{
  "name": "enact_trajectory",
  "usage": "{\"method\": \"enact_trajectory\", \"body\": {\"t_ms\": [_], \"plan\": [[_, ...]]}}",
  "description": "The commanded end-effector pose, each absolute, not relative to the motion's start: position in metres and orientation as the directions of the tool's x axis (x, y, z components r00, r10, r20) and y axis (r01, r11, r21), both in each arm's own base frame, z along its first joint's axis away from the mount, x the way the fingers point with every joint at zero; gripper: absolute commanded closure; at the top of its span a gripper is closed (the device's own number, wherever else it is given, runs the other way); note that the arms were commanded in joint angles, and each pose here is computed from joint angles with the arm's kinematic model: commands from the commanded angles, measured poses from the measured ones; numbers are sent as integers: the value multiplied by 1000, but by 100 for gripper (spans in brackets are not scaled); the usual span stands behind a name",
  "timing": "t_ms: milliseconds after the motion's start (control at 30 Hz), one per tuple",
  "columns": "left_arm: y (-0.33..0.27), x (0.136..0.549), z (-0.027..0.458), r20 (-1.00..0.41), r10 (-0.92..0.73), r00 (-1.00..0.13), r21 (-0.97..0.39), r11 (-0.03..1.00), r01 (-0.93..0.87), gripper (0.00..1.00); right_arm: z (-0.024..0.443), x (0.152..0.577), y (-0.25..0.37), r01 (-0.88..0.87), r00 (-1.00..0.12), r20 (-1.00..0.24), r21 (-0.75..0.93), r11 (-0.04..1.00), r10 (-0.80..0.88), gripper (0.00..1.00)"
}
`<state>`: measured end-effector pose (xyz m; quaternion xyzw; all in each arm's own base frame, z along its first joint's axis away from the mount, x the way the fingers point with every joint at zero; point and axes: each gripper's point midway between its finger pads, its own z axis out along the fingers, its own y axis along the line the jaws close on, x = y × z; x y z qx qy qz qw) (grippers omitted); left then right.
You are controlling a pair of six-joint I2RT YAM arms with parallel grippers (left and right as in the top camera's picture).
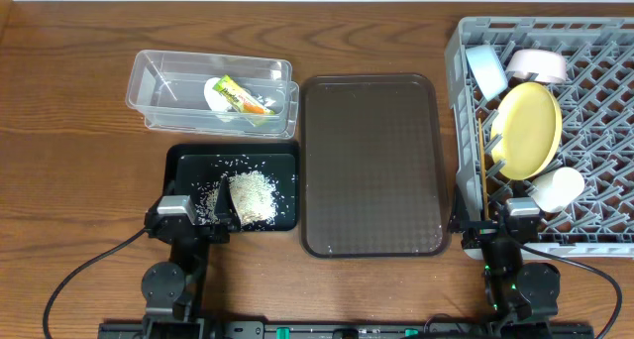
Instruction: Sort waste into correct bins and load items into the dishwasher rack
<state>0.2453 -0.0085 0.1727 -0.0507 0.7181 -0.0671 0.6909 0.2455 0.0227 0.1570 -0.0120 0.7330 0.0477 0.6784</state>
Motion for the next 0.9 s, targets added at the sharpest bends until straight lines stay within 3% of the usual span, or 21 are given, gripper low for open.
{"method": "enact_trajectory", "body": {"t_ms": [0,133,867], "plan": [[-8,246,166,-992,-121,-38,-122,992,19,9,157,245,23,-87,-78,-996,38,995,32,1],[-4,244,136,-978,-140,-156,-139,990,-20,9,157,245,23,-87,-78,-996,38,995,32,1],[-2,244,136,-979,-131,-155,-128,991,-28,9,157,245,23,-87,-78,-996,38,995,32,1]]}}
